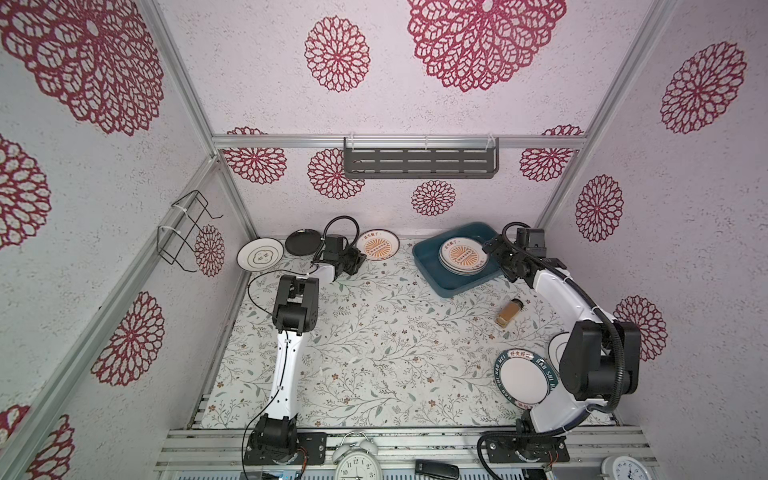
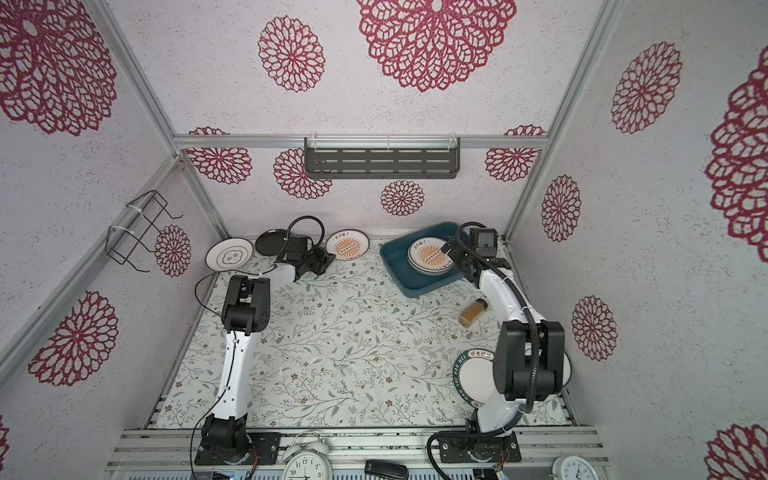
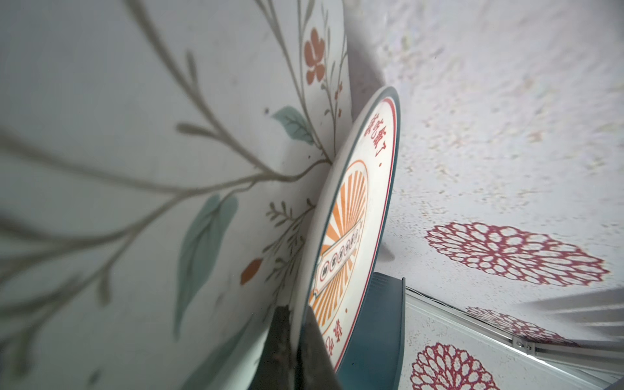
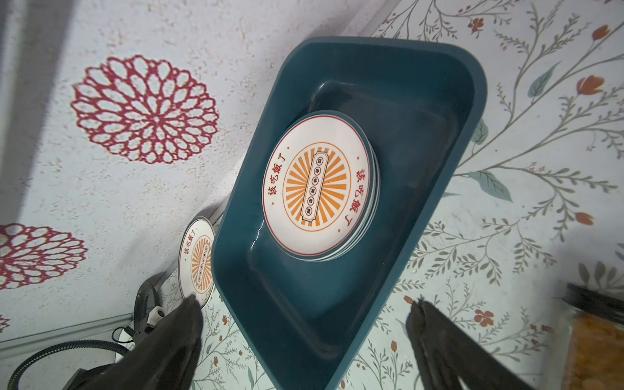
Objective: Place the plates into the plastic bin on the countertop
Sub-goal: 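Reach the left gripper to the sunburst plate by the back wall while the right rises, then grasp and lift the sunburst plate upright with the left gripper while the right approaches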
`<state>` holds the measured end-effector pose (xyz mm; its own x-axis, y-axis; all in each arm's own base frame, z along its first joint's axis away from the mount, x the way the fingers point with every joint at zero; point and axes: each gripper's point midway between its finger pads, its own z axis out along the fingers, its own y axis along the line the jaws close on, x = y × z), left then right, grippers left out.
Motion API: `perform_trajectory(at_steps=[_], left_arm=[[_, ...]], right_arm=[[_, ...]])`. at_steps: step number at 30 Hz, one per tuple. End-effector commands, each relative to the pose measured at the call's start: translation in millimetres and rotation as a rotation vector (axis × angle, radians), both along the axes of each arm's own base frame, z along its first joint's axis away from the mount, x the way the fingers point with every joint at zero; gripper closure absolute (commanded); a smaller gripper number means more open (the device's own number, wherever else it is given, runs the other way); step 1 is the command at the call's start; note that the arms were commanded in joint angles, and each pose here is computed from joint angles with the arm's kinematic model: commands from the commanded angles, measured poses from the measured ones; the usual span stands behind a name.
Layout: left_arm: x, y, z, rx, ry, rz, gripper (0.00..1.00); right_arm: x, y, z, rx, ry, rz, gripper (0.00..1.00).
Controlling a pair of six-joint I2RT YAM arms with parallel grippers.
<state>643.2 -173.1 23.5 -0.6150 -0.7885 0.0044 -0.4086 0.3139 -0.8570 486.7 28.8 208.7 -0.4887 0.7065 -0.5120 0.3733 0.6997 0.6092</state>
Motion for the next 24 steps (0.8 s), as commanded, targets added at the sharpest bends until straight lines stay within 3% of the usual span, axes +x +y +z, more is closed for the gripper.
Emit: perform_trajectory(at_steps=[1, 6, 10, 16, 18, 24], left_arm=[[0.7, 2.9, 86.7, 0.028, -0.169, -0.003, 1.00], [-29.6, 4.9, 129.8, 0.053, -0.229, -0.025, 1.00], [-59.7, -4.8, 156.2, 0.076, -0.243, -0.082, 1.00], [-107.6, -45.0, 180.5, 0.119, -0.239, -0.224, 1.00], [-125.0, -61.0, 201.2, 0.123, -0.264, -0.277, 1.00], [-178.3, -108.0, 215.2, 0.141, -0.269, -0.443, 1.00]], right_arm=[[-10.1, -0.4, 19.6, -0.044, -0.048, 0.038, 0.01], [-30.2, 10.0, 21.3, -0.042, -0.062, 0.123, 0.01], [-39.9, 29.9, 26.9, 0.031, -0.108, 0.213, 0.01], [-53.9, 58.9, 52.2, 0.162, -0.225, 0.326, 0.01], [-60.5, 69.4, 59.3, 0.188, -0.242, 0.366, 0.01], [-81.3, 97.8, 64.8, 0.248, -0.251, 0.439, 0.07]])
